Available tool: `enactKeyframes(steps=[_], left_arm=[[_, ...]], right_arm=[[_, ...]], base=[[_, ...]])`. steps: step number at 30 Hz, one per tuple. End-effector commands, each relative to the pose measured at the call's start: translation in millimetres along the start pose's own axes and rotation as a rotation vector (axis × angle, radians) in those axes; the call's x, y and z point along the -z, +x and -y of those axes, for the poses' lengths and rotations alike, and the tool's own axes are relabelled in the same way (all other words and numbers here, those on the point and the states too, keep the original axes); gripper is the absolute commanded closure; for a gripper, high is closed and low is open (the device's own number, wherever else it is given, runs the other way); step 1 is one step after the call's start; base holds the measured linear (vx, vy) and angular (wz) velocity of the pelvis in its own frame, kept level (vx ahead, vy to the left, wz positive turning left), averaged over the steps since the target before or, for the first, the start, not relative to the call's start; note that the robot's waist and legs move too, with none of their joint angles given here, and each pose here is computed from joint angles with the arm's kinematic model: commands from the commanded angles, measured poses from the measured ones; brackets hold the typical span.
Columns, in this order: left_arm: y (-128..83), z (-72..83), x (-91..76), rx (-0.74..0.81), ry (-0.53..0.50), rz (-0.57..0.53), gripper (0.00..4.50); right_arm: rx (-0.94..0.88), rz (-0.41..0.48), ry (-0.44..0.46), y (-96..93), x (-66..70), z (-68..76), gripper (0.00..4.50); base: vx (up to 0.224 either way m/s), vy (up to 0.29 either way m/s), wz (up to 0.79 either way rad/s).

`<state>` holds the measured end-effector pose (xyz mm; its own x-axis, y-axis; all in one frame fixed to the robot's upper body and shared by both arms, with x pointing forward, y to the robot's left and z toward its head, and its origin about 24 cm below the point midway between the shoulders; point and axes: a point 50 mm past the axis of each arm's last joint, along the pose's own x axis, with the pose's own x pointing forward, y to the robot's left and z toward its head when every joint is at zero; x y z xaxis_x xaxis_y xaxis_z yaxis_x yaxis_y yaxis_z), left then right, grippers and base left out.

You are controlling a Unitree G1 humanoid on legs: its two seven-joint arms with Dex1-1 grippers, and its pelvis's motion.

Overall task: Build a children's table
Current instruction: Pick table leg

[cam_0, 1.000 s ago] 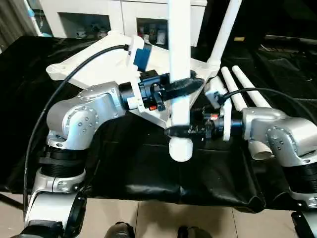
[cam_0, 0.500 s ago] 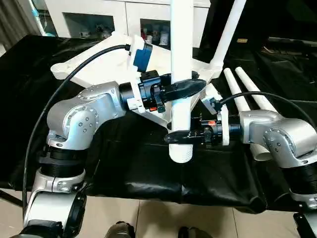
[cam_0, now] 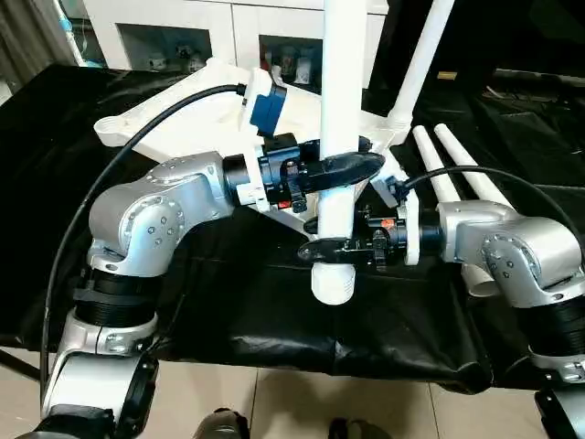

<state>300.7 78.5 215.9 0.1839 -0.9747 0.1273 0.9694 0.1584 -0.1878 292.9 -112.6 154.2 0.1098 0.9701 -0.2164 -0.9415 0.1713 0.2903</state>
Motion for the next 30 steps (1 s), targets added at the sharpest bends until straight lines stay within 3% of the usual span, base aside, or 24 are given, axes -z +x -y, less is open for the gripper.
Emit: enactKeyframes(steps=[1, 5, 6, 15, 24, 26, 30], left_arm=[[3.0, 3.5, -4.9, 0.022, 0.032, -0.008, 2.69], [2.6, 3.6, -4.8, 0.022, 0.033, -0.009, 2.69], [2.5, 3.5, -4.8, 0.022, 0.033, -0.010, 2.69], [2.1, 2.9, -5.4, 0.025, 0.037, -0.012, 2.69], [0.9, 2.1, -6.3, 0.024, 0.039, -0.013, 2.69], [0.5, 2.1, -6.5, 0.024, 0.040, -0.014, 2.69], [-0.5, 2.4, -6.4, 0.026, 0.041, -0.018, 2.70]], right_arm=[[0.003, 0.024, -0.027, -3.7, -7.4, -0.5, 1.63], [-0.003, 0.019, -0.023, -4.1, -6.7, -0.9, 1.63], [-0.005, 0.017, -0.021, -4.1, -6.4, -1.1, 1.92], [-0.011, -0.004, -0.016, -4.7, -2.7, -1.9, 2.53], [-0.003, -0.004, -0.021, -4.9, -2.4, -0.9, 2.56], [0.001, -0.003, -0.018, -4.7, -2.2, -0.3, 1.86], [0.023, -0.007, -0.025, -5.2, -2.4, 1.9, 1.81]], base=[[0.000, 0.000, 0.00], [0.000, 0.000, 0.00], [0.000, 0.000, 0.00], [0.000, 0.000, 0.00], [0.000, 0.000, 0.00], [0.000, 0.000, 0.00], [0.000, 0.000, 0.00]])
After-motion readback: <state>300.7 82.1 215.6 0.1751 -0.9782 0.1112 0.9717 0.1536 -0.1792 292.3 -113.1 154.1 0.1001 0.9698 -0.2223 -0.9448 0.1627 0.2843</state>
